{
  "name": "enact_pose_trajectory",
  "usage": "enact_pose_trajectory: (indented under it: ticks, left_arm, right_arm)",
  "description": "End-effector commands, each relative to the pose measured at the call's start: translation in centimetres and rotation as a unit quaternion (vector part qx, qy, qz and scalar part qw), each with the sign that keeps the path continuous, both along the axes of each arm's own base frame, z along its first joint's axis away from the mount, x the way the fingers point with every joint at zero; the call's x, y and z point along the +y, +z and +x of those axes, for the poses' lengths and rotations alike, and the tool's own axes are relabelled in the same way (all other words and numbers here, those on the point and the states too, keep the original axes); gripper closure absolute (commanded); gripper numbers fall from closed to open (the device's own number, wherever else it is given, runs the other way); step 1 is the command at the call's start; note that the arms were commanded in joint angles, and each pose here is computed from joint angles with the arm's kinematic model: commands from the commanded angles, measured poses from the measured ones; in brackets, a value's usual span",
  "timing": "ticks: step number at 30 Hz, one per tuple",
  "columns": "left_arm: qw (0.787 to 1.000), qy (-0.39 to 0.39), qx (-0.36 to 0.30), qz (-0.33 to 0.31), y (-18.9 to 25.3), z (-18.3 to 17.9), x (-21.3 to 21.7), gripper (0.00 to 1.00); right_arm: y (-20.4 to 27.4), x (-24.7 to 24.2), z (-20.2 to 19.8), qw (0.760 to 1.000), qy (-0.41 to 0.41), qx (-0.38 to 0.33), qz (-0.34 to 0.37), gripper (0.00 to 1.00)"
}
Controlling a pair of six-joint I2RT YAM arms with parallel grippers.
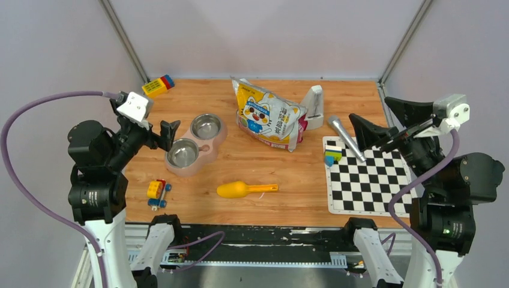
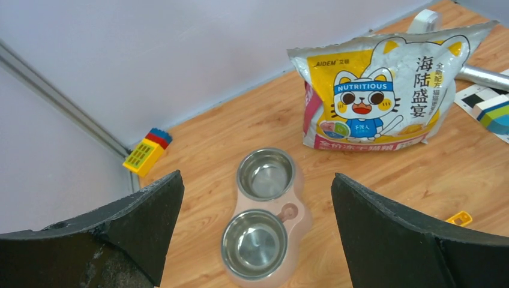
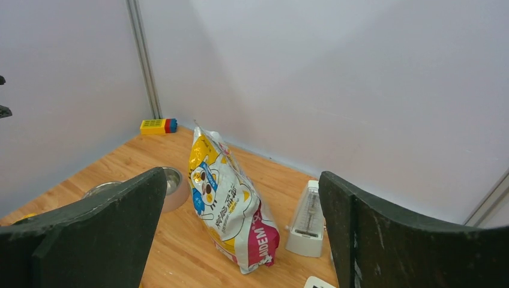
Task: Serve the pet food
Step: Adjust the pet food bag at the center of the board.
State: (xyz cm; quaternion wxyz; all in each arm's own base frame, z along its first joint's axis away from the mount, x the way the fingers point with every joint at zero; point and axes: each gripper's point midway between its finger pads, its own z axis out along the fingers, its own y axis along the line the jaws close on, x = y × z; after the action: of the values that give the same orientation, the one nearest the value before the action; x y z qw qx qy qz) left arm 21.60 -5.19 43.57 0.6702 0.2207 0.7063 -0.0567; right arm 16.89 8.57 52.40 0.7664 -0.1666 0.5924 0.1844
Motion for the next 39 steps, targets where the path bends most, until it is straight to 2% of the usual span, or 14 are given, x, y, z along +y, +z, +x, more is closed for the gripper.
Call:
enact_pose_trajectory:
  ticks: [1,3,9,13,17,21,28,31,35,39]
  left_arm:
    - [0.999,-0.044,-0.012,0.003,1.2,0.1,-1.4,0.00]
    - [0.998,-0.056,-0.012,0.014,0.8,0.0,-1.6,0.00]
    - [0.995,-0.094,0.013,0.026,-2.8,0.0,-2.5,0.00]
    - [0.986,-0.154,0.041,0.046,-5.2,-0.1,-3.8,0.00]
    - [0.983,-0.169,0.062,0.036,-7.6,0.8,-4.1,0.00]
    - [0.984,-0.163,0.073,0.011,-8.7,1.4,-4.2,0.00]
    - [0.990,-0.123,0.066,-0.036,-7.6,3.0,-3.7,0.00]
    - [0.990,-0.109,0.069,-0.065,-6.9,3.7,-3.6,0.00]
    - [0.988,-0.084,0.079,-0.101,-5.1,6.5,-3.2,0.00]
    - [0.977,-0.108,0.108,-0.150,-2.6,8.3,-4.5,0.00]
  right_arm:
    - [-0.1,-0.9,2.9,1.000,-0.020,0.016,0.012,0.00]
    - [-1.8,0.0,3.5,0.999,0.014,0.022,-0.023,0.00]
    - [-7.3,2.4,5.8,0.991,0.107,0.069,-0.049,0.00]
    - [-8.8,2.4,6.6,0.989,0.109,0.088,-0.046,0.00]
    - [-10.1,2.0,7.7,0.991,0.090,0.077,-0.055,0.00]
    - [-11.4,1.6,8.6,0.993,0.074,0.089,-0.034,0.01]
    - [-13.7,3.1,9.9,0.984,0.128,0.122,-0.011,0.01]
    - [-15.7,3.8,11.9,0.978,0.147,0.147,-0.015,0.01]
    - [-18.3,3.9,15.2,0.975,0.148,0.159,-0.051,0.01]
    - [-21.6,5.0,16.5,0.966,0.176,0.150,-0.112,0.01]
